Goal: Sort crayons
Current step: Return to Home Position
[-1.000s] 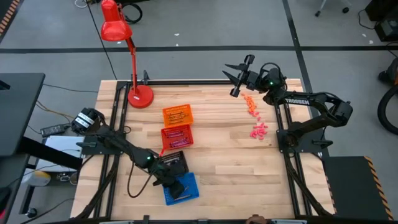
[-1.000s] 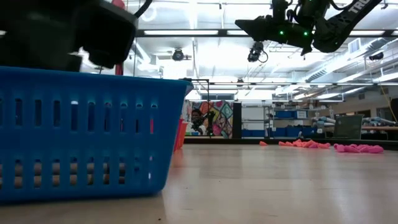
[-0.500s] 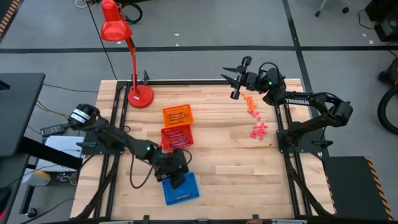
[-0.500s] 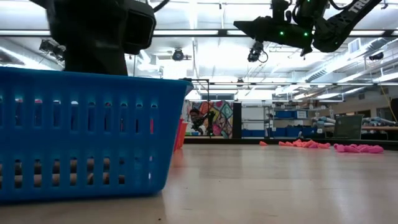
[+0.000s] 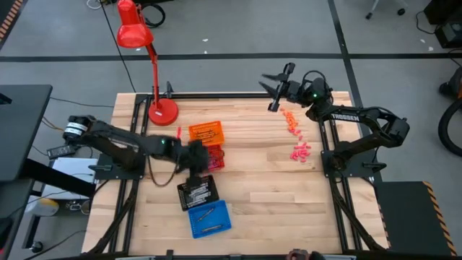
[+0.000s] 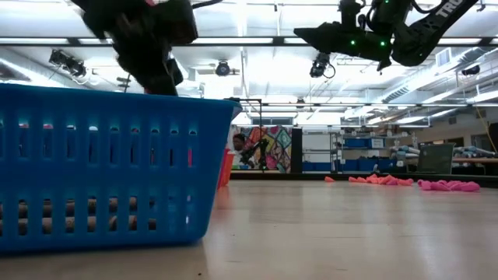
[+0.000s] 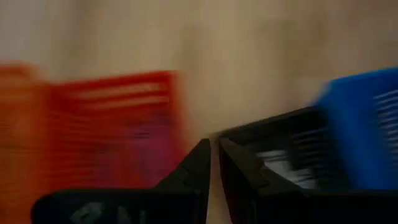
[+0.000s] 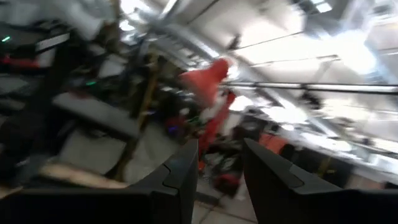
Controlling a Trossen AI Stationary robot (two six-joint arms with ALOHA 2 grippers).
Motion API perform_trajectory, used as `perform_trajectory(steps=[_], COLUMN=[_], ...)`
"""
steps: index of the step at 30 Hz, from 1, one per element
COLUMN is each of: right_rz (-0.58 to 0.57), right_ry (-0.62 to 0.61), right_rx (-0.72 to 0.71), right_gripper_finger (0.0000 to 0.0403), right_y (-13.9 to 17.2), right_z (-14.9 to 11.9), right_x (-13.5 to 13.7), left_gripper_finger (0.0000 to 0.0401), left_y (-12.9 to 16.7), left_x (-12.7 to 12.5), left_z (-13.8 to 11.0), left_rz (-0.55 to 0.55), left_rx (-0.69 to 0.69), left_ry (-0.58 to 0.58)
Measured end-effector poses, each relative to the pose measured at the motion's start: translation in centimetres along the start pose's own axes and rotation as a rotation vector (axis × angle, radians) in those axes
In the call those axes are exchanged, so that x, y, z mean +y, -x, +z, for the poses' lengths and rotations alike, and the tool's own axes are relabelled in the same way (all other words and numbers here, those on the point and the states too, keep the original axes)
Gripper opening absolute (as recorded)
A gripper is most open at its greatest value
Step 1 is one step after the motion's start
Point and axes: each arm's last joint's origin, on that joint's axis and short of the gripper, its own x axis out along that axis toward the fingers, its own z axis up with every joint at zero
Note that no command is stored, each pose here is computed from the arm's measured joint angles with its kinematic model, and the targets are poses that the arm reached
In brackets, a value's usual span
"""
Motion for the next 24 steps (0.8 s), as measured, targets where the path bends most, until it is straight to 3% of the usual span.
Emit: perform_trajectory(steps=[4,7,11,14,20,24], right_rz=[-0.147,-0.258,-0.395,-0.359,-0.282,-0.329], right_ry=[-0.023,-0.136,-0.413,-0.571,-0.608,-0.645], right_rx=[-0.051,-0.033,0.063,0.111,0.345,0.337], right_gripper_finger=[0.0129,0.0129,0.0128,0.0129,0.0128,0.0129], right_y=[0.3,0.2,0.1,-0.1,-1.6,-1.4], right_z=[0.7,0.8,-0.2,-0.1,1.8,3.4], right_x=[-1.4,-2.5,-3.2,-3.8,-5.6,-8.4], left_gripper_finger=[0.0043,0.0043,0.0043,0.0043,0.0043,0.0043], left_y=[2.1,3.7,5.6,7.1,10.7,12.4], left_x=[3.4,5.7,8.1,8.8,9.0,9.0], left_z=[0.2,0.7,2.1,2.9,4.2,4.1], left_rz=[0.208,0.348,0.424,0.414,0.349,0.336], left_rx=[-0.015,-0.069,-0.287,-0.449,-0.772,-0.857], left_ry=[-0.181,-0.178,0.039,0.21,0.395,0.467])
